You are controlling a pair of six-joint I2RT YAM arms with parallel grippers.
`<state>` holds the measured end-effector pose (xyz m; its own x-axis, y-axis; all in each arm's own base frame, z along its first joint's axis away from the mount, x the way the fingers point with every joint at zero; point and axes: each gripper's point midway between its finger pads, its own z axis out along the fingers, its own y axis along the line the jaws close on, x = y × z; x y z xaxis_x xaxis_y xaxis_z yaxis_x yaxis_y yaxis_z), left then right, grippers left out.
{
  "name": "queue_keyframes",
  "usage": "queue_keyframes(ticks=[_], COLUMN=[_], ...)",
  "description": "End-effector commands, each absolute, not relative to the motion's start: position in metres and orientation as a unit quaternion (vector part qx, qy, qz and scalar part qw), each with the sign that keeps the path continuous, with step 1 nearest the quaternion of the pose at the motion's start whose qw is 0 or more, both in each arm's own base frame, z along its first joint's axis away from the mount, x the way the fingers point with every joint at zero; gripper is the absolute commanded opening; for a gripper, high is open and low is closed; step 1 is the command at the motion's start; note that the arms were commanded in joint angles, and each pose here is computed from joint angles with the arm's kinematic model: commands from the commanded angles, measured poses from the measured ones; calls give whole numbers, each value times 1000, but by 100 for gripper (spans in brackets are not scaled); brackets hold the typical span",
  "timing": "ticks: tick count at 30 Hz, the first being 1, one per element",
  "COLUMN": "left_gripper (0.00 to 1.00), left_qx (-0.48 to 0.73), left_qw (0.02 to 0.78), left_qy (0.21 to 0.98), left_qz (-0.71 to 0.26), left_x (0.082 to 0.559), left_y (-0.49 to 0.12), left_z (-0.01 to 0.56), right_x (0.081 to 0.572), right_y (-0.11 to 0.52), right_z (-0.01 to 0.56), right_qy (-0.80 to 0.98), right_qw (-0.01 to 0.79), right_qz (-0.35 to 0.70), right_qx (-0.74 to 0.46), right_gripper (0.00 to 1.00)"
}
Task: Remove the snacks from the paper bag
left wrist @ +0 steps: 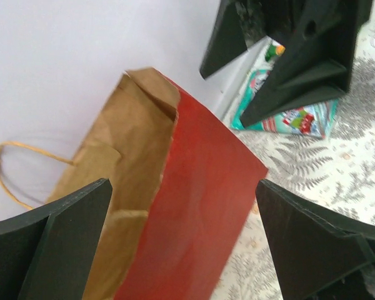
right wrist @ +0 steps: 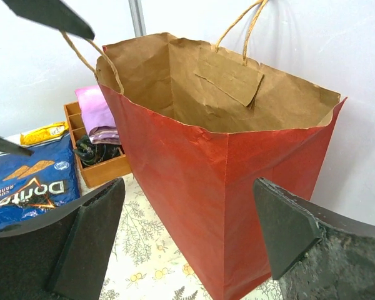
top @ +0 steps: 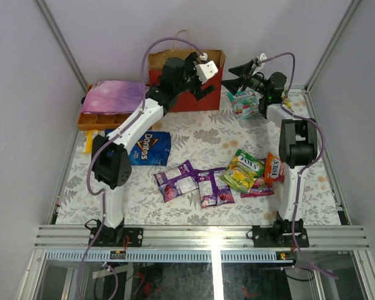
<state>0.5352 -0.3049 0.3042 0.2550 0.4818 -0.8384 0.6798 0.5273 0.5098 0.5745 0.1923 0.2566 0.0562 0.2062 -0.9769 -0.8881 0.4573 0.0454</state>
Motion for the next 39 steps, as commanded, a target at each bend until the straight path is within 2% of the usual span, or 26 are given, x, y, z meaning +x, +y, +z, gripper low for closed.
queue_keyframes(ticks=[1, 10, 18, 20, 24, 26, 31, 35, 39], left_gripper=[100, 99, 90, 85, 65, 58, 42, 16, 14], left_qx=[473, 490, 520, 522, 524, 523, 525, 527, 528], left_qw=[670, 626, 595, 589, 590, 592, 590, 585, 582], left_qy=[571, 603, 606, 609, 604, 602, 601, 603, 606], left_qz=[-45, -69, -97, -100, -113, -116, -122, -123, -122], left_x=[562, 606, 590, 585, 570, 565, 555, 550, 548], left_y=[-308, -318, -323, -321, -321, -319, -318, -318, -319], left_z=[326, 267, 247, 245, 255, 259, 263, 260, 256], right_x=[570, 569, 572, 572, 573, 574, 578, 573, 563], right_y=[195, 195, 196, 196, 194, 194, 204, 214, 223], right_z=[279, 274, 268, 269, 265, 265, 254, 257, 257], right_qy=[512, 516, 518, 517, 520, 519, 531, 520, 513], right_qw=[681, 674, 671, 673, 681, 689, 684, 678, 676], right_qz=[409, 411, 415, 415, 401, 386, 362, 373, 382], right_qx=[-327, -332, -329, -328, -325, -327, -344, -362, -367], right_gripper=[90, 91, 90, 89, 87, 86, 92, 95, 96])
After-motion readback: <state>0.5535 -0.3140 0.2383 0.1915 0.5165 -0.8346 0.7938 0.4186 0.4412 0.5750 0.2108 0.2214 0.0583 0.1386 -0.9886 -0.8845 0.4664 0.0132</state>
